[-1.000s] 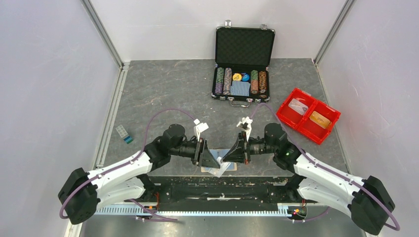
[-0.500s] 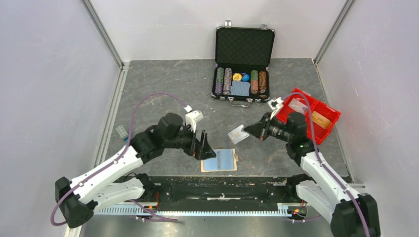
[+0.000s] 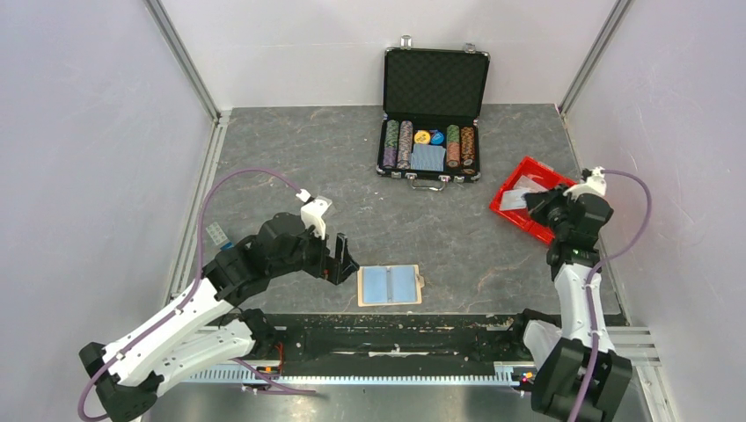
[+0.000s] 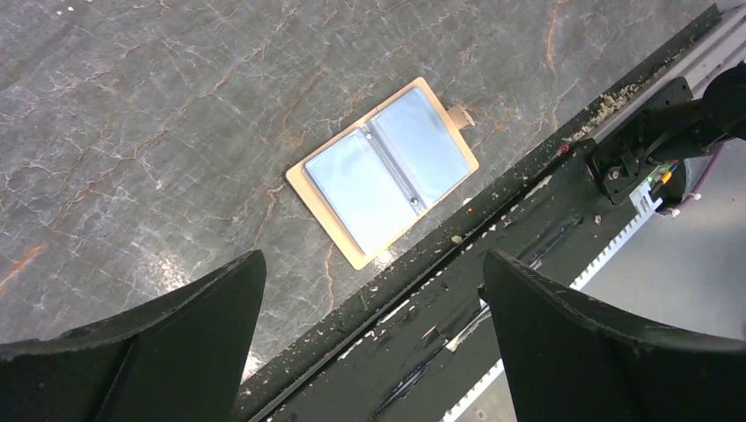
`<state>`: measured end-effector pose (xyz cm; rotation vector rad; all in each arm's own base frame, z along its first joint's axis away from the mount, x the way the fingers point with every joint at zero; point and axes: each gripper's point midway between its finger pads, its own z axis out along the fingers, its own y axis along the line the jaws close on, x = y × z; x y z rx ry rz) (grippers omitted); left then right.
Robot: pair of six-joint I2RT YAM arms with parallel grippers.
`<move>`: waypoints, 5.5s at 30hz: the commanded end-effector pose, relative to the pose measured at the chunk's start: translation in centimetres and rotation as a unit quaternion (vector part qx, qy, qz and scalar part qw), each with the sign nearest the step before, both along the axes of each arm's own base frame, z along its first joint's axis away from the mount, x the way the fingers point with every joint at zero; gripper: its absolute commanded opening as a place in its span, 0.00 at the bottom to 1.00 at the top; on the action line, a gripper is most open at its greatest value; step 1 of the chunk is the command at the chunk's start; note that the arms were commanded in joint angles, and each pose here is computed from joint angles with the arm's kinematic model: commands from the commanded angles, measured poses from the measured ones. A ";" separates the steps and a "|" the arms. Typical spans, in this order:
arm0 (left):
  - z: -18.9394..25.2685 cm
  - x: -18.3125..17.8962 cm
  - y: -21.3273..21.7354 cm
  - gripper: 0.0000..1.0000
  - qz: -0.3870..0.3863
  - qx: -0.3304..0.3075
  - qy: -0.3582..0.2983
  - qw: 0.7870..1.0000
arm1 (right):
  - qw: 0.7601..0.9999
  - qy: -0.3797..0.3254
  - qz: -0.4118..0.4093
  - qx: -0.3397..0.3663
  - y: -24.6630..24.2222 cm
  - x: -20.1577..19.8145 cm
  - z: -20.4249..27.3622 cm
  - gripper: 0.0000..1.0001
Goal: Take the credit cards out of the card holder
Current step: Place the credit card in the storage box, then remove the credit card from the card holder.
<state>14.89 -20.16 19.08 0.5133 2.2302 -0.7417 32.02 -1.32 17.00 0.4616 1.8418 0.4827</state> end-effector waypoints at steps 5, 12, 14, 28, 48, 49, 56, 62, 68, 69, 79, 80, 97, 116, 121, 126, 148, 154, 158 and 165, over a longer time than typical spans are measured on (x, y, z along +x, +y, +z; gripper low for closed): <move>0.3 0.6 1.1 1.00 -0.001 0.023 -0.041 0.999 | 0.984 -0.024 -0.178 0.012 -8.8 1.7 0.7 0.00; 0.6 0.3 0.9 1.00 -0.010 0.017 -0.041 0.999 | 0.975 -0.039 -0.207 0.067 -9.9 3.6 0.0 0.00; 0.6 0.2 0.8 1.00 -0.013 0.014 -0.041 0.999 | 0.972 -0.043 -0.220 0.075 -10.3 3.9 -0.4 0.00; 0.5 -0.1 0.4 1.00 -0.025 0.009 -0.036 0.999 | 0.963 -0.030 -0.247 0.107 -12.4 7.3 -2.8 0.00; 0.3 -0.2 0.1 1.00 -0.034 0.011 -0.030 0.999 | 0.961 -0.033 -0.249 0.114 -12.4 10.9 -4.1 0.00; 0.3 -0.1 0.1 1.00 -0.032 0.011 -0.031 0.999 | 0.961 -0.031 -0.250 0.114 -12.3 10.9 -4.2 0.00; 0.4 -0.2 0.1 1.00 -0.034 0.010 -0.032 0.999 | 0.960 -0.018 -0.261 0.100 -12.4 11.1 -5.4 0.00; 0.3 -0.2 0.2 1.00 -0.034 0.011 -0.032 0.999 | 0.959 -0.007 -0.271 0.085 -12.7 11.3 -6.0 0.01; 0.2 -0.1 0.2 1.00 -0.033 0.013 -0.031 0.999 | 0.959 -0.001 -0.275 0.076 -12.8 11.6 -6.1 0.11; 0.3 -0.1 0.2 1.00 -0.032 0.012 -0.032 0.999 | 0.958 -0.001 -0.276 0.076 -12.9 11.6 -6.1 0.15; 0.0 0.0 0.2 1.00 -0.030 0.018 -0.030 0.999 | 0.959 0.018 -0.273 0.068 -13.1 12.2 -3.3 0.30; 0.0 0.0 0.3 1.00 -0.029 0.017 -0.031 0.999 | 0.959 0.023 -0.275 0.063 -13.3 12.1 -2.8 0.30; -0.2 0.2 0.6 1.00 -0.020 0.024 -0.032 0.999 | 0.993 0.051 -0.095 0.042 -4.4 10.6 2.8 0.38; -1.6 0.4 0.1 0.81 0.009 0.022 0.014 1.000 | 0.958 0.067 0.274 0.047 17.9 -8.3 -4.9 0.35; -3.2 -0.7 -3.4 0.41 -0.005 -0.048 0.094 0.994 | 0.938 0.053 0.338 0.050 21.5 -12.2 -5.9 0.34; -5.2 -0.2 -6.4 0.17 -0.003 -0.122 0.128 0.984 | 0.927 0.042 0.366 0.069 24.2 -15.0 -5.9 0.35; -15.7 -0.5 -6.6 0.03 0.038 -0.070 0.221 0.972 | 0.940 0.098 0.327 0.009 28.2 -16.8 -9.5 0.54; -16.8 -1.1 -6.1 0.03 0.044 -0.065 0.235 0.969 | 0.952 0.109 0.284 -0.028 26.3 -16.0 -10.9 0.55; -17.0 -1.3 -6.0 0.03 0.043 -0.067 0.236 0.969 | 0.950 0.114 0.290 -0.019 26.6 -16.2 -11.3 0.54; -17.0 -1.5 -6.1 0.03 0.039 -0.069 0.237 0.968 | 0.940 0.130 0.315 -0.007 27.9 -16.9 -12.1 0.51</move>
